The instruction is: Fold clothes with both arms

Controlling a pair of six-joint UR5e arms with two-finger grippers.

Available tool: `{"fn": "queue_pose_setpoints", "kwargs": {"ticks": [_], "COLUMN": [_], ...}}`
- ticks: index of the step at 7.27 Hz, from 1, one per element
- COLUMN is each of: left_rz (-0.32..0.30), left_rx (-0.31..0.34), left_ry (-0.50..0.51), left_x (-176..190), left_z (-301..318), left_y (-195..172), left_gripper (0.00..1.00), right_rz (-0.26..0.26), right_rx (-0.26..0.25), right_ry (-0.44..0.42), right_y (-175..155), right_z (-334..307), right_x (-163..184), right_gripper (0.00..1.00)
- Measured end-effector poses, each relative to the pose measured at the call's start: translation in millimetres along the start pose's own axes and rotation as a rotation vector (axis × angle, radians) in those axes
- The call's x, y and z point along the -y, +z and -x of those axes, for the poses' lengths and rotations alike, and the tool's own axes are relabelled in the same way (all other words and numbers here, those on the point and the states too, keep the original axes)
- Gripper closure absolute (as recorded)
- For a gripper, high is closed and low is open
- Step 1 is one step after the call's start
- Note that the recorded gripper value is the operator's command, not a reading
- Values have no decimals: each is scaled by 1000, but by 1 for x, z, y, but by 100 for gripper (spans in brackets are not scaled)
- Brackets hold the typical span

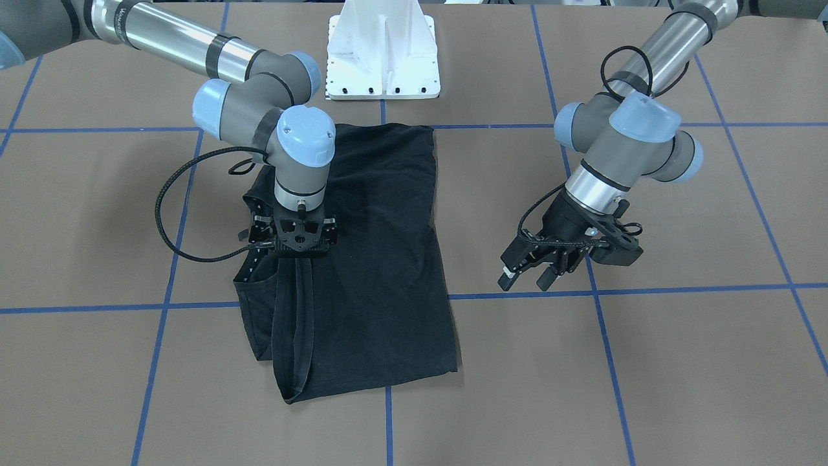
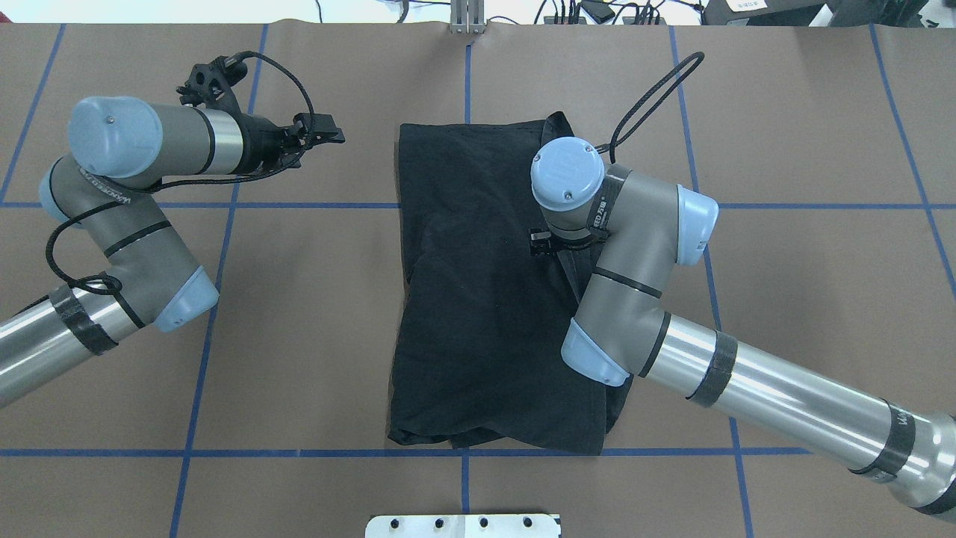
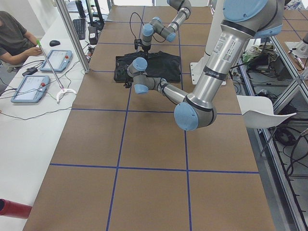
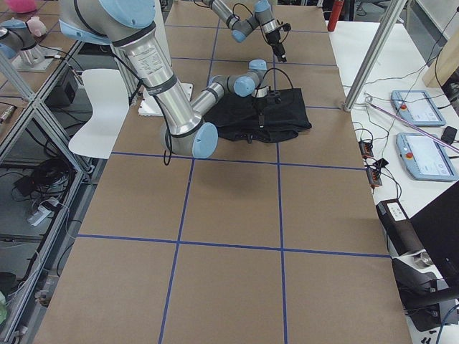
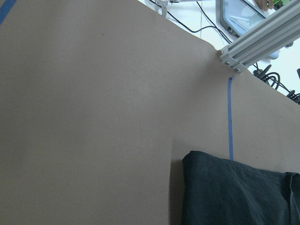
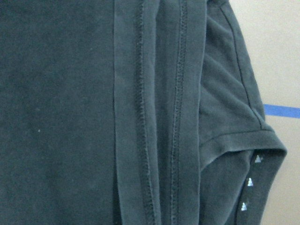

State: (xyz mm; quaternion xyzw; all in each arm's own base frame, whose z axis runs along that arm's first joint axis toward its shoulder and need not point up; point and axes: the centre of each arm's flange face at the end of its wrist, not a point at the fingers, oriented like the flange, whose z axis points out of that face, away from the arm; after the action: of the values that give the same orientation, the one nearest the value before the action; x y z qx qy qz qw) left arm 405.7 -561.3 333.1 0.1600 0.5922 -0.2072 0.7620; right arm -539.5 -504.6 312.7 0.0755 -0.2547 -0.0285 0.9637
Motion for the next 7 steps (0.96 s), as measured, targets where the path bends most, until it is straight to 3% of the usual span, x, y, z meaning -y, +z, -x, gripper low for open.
{"fn": "queue_pose_setpoints", "kwargs": {"ticks": [4,6,7], "left_rz": [-1,-1,-1], "left_rx": [-1,-2,-4], "left_ry": [1,1,1], "left_x": [0,0,0], "left_z": [-1,-1,-2], "left_y": [0,-1,-1], "left_gripper": [0,0,0], "right_rz": [10,9,6], "right_rx": [-31,0,23], "right_ry": [-102,-103,-63], "right_y": [12,-6,-16], "right_z": [-121,-137,-133], "right_x": [-13,-5,-1], "right_gripper": [0,0,0]}}
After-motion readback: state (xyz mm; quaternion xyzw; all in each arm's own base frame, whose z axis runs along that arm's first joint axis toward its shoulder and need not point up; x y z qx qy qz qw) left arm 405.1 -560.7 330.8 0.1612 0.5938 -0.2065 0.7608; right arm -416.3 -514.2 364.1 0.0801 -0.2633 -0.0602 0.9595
